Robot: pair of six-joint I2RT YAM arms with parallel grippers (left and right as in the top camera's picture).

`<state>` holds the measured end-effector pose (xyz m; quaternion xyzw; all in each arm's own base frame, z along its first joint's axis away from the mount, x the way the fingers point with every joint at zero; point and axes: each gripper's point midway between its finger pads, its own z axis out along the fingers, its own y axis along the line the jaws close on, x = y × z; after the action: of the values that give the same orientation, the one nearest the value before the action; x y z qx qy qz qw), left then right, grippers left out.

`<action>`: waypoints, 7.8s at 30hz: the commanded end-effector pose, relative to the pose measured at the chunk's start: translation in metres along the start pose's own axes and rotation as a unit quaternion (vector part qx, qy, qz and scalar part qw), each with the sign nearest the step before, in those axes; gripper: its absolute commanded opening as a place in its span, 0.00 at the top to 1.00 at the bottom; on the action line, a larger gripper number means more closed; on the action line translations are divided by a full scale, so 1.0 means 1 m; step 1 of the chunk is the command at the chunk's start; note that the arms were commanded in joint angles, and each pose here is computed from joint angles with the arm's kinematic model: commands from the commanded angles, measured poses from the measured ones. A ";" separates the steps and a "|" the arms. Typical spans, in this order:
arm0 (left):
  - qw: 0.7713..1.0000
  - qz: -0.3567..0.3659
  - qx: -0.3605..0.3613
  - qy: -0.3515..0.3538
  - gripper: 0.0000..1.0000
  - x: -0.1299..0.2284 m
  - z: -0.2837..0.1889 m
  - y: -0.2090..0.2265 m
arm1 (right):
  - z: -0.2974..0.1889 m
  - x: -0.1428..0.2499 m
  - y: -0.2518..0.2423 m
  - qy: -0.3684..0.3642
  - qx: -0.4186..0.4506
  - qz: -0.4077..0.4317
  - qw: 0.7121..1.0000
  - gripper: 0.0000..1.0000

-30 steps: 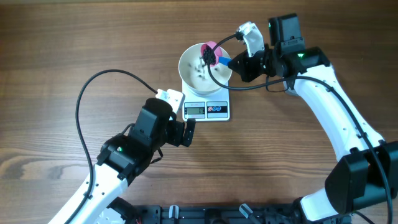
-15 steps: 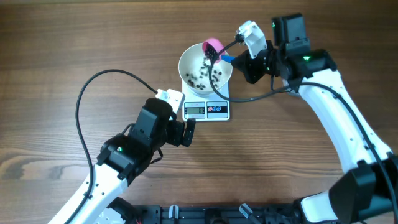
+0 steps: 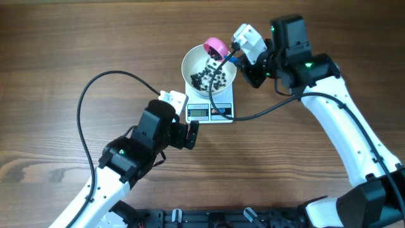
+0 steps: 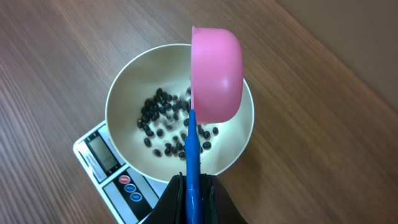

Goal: Scoop item into bowl and weigh 150g on scale
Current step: 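Tilt the scoop with the right gripper to pour beans into the bowl, then move the empty scoop back right to the bean tub with the right gripper, then push the pink scoop into the black beans with the right gripper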

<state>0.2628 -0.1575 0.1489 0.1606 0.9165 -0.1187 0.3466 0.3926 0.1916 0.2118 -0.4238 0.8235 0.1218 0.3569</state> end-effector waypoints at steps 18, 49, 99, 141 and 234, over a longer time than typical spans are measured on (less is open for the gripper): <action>1.000 0.008 -0.008 0.000 0.00 0.001 0.001 0.004 | -0.012 -0.015 0.006 -0.008 0.035 -0.018 0.999 0.96; 1.000 0.008 -0.008 0.000 0.00 0.001 0.001 0.004 | -0.018 -0.026 0.000 -0.040 0.041 0.158 0.986 0.95; 1.000 0.008 -0.008 0.001 0.00 0.001 0.001 0.004 | -0.090 0.237 -0.139 0.254 0.206 0.374 0.868 0.96; 1.000 0.008 -0.008 0.001 0.00 0.001 0.001 0.004 | -0.064 0.207 -0.089 0.198 0.030 0.382 0.902 0.96; 1.000 0.008 -0.008 0.001 0.00 0.001 0.001 0.004 | -0.102 0.242 -0.134 -0.026 -0.081 0.629 0.773 0.96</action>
<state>0.2627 -0.1575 0.1488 0.1608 0.9166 -0.1186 0.3464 0.3565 -0.0876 0.1320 0.1462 0.9015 0.3634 0.1843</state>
